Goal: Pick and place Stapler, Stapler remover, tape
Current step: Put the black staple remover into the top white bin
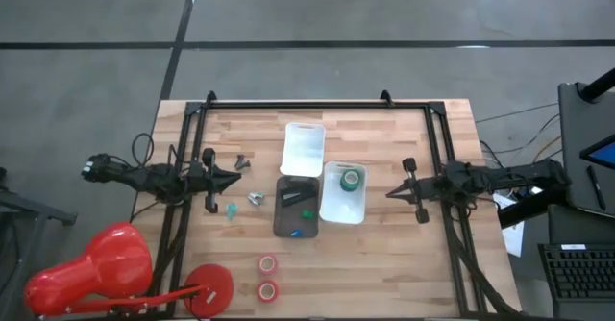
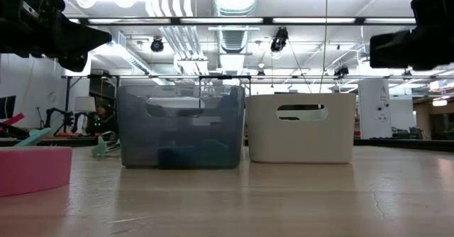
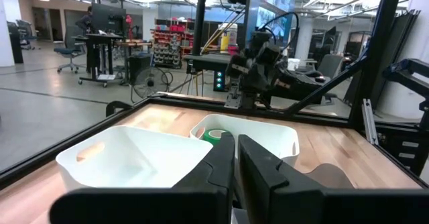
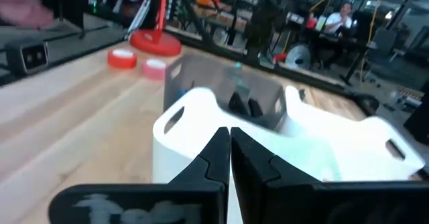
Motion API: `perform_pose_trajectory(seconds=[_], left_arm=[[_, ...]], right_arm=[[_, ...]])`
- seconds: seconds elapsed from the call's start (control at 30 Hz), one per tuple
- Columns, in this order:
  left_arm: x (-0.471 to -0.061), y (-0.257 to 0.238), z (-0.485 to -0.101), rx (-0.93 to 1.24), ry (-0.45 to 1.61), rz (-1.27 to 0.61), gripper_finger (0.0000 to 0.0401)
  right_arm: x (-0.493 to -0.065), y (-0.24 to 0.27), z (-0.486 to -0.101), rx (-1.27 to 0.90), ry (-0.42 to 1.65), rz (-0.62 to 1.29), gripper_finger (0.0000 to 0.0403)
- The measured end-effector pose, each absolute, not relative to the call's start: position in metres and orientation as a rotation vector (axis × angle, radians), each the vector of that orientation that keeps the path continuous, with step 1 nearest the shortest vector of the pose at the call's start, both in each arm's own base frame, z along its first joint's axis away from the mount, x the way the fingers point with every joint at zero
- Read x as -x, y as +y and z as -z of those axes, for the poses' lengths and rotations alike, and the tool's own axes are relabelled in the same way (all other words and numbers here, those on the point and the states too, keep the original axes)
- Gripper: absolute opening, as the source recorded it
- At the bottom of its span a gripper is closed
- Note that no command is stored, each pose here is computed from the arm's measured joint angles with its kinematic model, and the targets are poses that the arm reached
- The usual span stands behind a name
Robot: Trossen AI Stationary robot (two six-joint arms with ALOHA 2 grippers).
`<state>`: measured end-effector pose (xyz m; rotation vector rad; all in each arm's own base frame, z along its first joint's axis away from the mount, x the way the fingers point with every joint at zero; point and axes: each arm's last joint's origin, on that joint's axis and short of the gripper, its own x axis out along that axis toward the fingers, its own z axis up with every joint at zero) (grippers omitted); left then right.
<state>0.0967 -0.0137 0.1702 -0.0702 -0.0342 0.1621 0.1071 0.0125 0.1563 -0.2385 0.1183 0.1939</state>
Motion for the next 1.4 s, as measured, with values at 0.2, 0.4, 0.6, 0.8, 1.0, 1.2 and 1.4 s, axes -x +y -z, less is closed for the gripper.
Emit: perform_pose_trajectory(seconds=[0.2, 0.4, 0.6, 0.8, 1.0, 1.2, 1.4], left_arm=[[-0.097, -0.014, -0.170, 0.070, -0.034, -0.162, 0.0023], [-0.097, -0.013, -0.172, 0.072, -0.058, -0.173, 0.0023], [-0.093, -0.010, -0.194, 0.330, -0.295, -0.209, 0.0023], [-0.090, -0.004, -0.201, 0.577, -0.430, -0.386, 0.0023], [-0.103, -0.007, -0.204, 0.595, -0.333, -0.388, 0.0030], [-0.122, -0.009, -0.207, 0.529, -0.102, -0.574, 0.0107], [-0.135, -0.008, -0.214, 0.383, 0.165, -0.743, 0.0215]], right_arm=[[-0.108, 0.012, -0.152, 0.243, 0.146, -0.192, 0.0009], [-0.108, 0.012, -0.152, 0.244, 0.149, -0.192, 0.0009], [-0.108, 0.012, -0.152, 0.244, 0.149, -0.191, 0.0009], [-0.108, 0.012, -0.152, 0.244, 0.149, -0.190, 0.0009], [-0.108, 0.012, -0.152, 0.244, 0.149, -0.189, 0.0009], [-0.108, 0.012, -0.152, 0.244, 0.149, -0.190, 0.0009], [-0.108, 0.012, -0.152, 0.244, 0.149, -0.190, 0.0009]])
